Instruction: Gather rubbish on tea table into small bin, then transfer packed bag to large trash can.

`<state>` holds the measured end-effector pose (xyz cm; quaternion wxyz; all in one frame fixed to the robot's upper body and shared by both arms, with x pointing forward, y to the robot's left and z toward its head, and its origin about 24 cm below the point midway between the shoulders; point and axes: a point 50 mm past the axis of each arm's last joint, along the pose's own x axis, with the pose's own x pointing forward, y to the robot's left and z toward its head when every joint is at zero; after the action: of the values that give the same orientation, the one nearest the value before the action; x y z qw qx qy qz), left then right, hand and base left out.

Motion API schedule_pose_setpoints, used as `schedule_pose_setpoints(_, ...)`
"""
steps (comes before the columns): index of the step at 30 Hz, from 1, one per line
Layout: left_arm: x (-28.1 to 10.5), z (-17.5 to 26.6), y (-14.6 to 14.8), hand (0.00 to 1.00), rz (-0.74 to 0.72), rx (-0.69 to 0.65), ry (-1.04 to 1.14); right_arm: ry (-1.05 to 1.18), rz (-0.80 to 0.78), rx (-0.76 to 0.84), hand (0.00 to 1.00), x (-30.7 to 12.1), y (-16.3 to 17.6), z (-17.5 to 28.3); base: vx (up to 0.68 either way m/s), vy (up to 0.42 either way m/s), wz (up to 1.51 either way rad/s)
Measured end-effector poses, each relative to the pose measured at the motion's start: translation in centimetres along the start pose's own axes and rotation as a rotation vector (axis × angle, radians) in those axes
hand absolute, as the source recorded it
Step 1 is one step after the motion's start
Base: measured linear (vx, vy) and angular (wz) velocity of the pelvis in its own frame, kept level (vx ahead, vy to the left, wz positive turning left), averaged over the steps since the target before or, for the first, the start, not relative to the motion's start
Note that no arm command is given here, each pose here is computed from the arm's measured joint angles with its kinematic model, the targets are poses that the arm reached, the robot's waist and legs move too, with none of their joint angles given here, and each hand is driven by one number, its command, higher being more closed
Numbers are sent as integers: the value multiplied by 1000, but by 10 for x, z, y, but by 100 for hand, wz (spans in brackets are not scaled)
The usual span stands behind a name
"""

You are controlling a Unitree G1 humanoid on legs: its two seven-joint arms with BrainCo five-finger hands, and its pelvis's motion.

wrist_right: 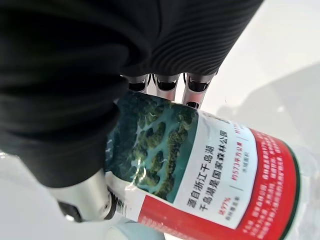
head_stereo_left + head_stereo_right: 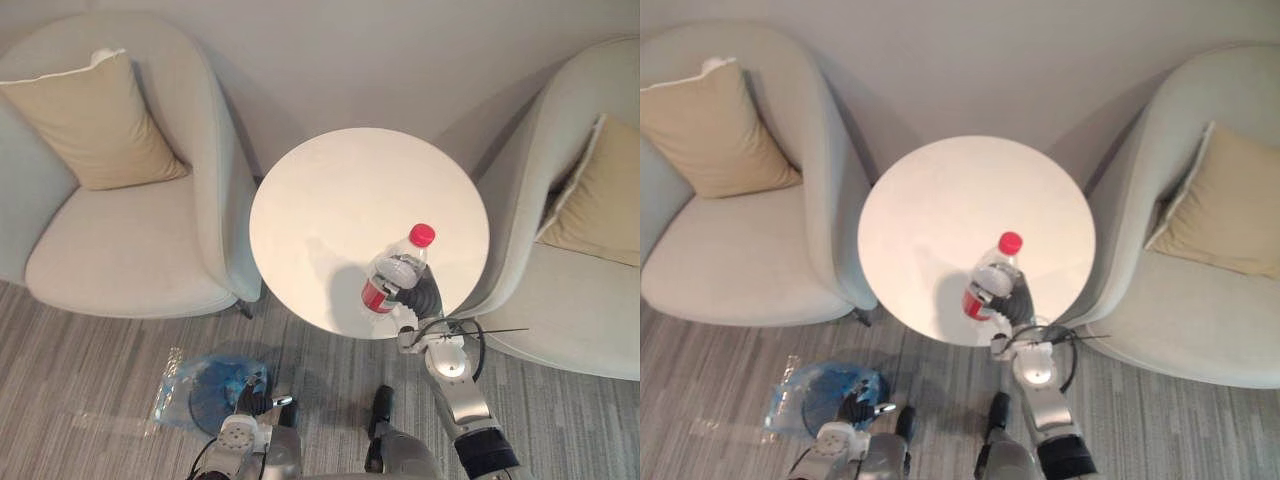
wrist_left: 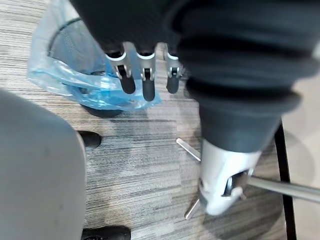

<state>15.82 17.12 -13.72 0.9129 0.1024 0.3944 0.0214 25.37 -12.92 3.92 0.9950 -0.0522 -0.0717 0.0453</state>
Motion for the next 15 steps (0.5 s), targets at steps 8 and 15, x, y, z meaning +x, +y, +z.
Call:
schedule_pose_setpoints(8,-3,-11,-6,0,-29,51,41,-36,32,-19,100,-20,4,9,12,-10,45)
schedule_pose_setpoints(15,-5,-12,-18,0,-50,20,45,-29,33,-10,100,-17,7,7,-6,-34,82)
